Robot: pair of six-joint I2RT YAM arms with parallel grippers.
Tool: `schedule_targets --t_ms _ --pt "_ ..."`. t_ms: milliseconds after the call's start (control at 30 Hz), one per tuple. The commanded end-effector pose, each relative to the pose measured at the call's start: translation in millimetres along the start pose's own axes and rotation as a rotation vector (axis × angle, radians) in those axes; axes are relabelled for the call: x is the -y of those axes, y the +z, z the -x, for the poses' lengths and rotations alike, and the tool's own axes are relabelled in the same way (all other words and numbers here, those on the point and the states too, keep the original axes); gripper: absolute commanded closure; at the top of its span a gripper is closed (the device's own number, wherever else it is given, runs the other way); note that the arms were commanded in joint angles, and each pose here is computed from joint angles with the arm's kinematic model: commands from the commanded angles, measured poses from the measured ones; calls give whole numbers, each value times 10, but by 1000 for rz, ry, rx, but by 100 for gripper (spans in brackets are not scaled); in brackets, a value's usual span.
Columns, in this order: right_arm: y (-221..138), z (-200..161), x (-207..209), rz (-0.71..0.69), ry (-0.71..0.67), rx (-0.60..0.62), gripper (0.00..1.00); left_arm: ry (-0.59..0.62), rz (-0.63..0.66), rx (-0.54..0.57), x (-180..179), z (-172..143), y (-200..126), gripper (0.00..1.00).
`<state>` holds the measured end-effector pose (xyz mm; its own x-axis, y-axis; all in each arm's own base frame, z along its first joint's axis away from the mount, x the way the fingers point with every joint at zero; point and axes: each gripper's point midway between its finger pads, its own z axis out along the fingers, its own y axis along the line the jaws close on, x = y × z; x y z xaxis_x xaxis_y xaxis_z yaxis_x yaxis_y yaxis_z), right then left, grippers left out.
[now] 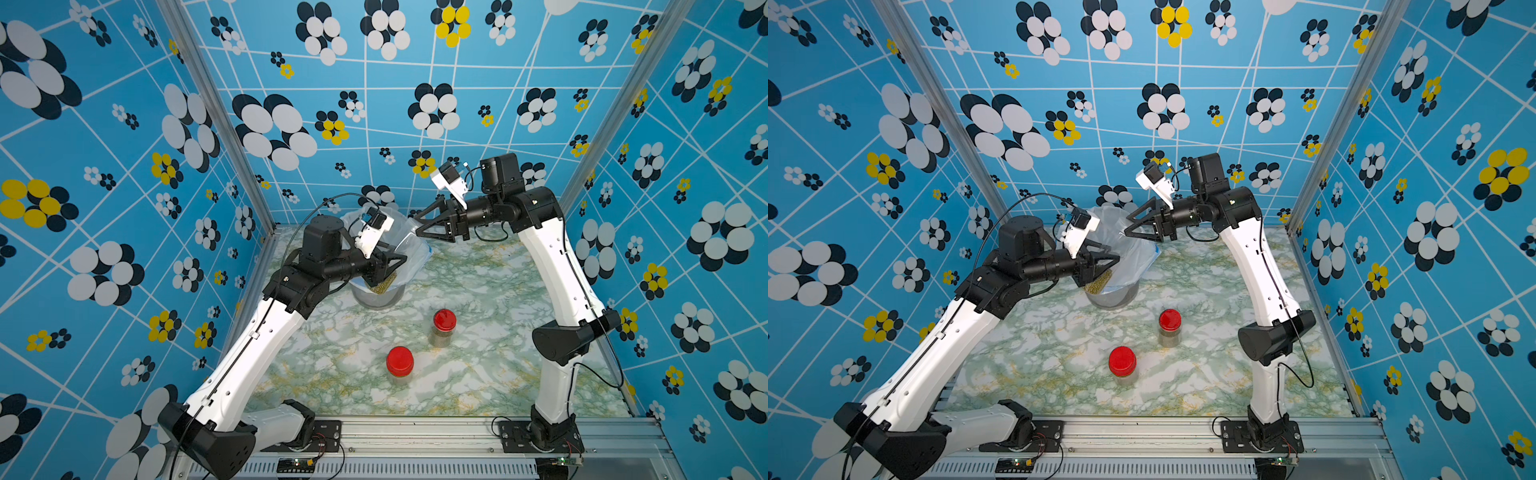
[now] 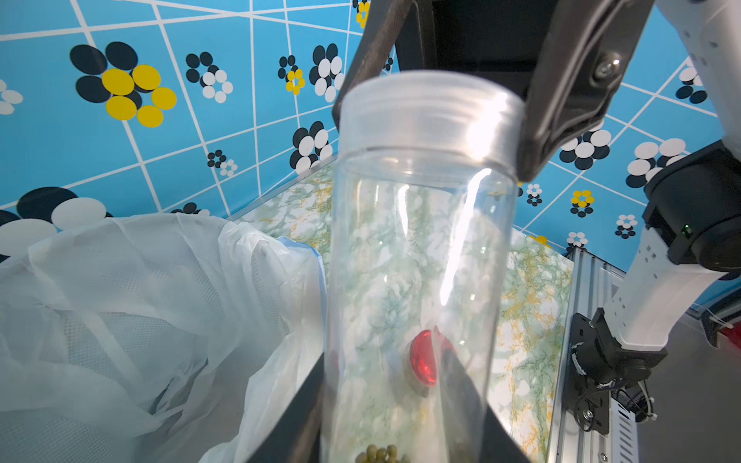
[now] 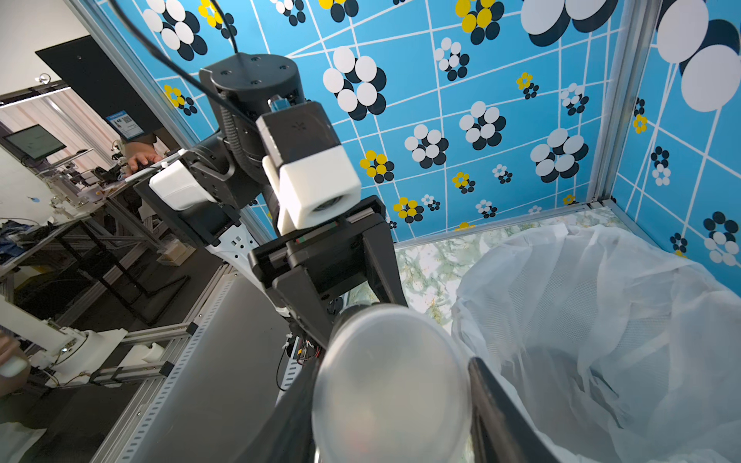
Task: Empty moldy mung beans from jars
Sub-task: Unscrew the lid from the jar.
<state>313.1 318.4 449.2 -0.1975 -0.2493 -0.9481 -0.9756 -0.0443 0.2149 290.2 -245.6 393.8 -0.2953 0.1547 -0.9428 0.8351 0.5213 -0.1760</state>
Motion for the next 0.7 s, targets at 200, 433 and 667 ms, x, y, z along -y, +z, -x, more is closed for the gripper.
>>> schedule_targets --t_ms 200,433,667 --pt "-144 -137 -452 61 -259 -43 100 -41 -129 40 70 162 -86 84" --pt "-186 -396 -385 -14 -393 -152 100 -80 -188 -20 56 134 25 83" --pt "-208 -582 -220 -67 -414 -260 100 -86 -106 -85 -94 24 90 83"
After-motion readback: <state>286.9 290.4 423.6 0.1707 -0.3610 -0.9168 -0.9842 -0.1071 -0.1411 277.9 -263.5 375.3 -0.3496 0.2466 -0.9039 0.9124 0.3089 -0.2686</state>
